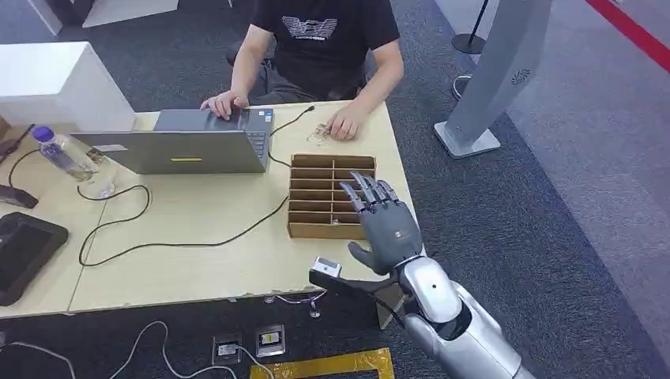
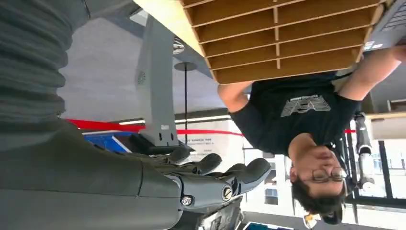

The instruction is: Pass the card to the sensor for recognition and then transmit it.

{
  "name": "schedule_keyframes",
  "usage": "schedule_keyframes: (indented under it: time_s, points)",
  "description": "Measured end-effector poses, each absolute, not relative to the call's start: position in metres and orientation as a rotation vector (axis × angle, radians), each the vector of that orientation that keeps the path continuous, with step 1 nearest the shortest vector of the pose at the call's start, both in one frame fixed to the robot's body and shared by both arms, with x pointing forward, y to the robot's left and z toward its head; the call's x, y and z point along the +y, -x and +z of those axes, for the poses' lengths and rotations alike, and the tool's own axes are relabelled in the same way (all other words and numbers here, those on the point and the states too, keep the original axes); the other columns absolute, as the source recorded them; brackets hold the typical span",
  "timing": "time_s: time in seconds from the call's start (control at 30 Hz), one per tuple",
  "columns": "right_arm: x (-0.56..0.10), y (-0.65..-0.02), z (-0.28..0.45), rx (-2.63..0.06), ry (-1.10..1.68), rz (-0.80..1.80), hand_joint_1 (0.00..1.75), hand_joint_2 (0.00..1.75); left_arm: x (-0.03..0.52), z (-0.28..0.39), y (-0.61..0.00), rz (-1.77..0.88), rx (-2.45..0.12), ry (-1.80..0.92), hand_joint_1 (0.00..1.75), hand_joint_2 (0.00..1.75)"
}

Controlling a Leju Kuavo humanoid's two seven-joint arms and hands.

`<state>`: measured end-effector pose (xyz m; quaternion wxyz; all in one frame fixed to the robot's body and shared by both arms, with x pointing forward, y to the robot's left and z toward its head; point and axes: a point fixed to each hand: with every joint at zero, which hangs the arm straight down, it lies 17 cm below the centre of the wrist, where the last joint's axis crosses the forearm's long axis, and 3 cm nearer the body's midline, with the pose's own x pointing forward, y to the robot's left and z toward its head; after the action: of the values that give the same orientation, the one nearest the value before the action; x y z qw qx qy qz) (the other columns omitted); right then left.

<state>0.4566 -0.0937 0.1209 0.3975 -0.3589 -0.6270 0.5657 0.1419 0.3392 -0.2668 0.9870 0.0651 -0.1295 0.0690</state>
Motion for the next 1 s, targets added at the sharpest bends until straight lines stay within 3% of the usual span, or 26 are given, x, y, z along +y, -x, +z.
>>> schedule_keyframes:
  time_s: [0.4, 1.0]
  points:
    - [-0.057, -0.456, 0.119, -1.681, 0.850, 1.459, 0.00, 1.75, 0.344, -0.268, -0.138, 0.133, -0.250, -0.149, 0.00, 0.00]
    - [-0.066, -0.466, 0.064, -1.663, 0.847, 1.452, 0.00, 1.75, 0.341, -0.268, -0.136, 0.100, -0.239, -0.131, 0.00, 0.00]
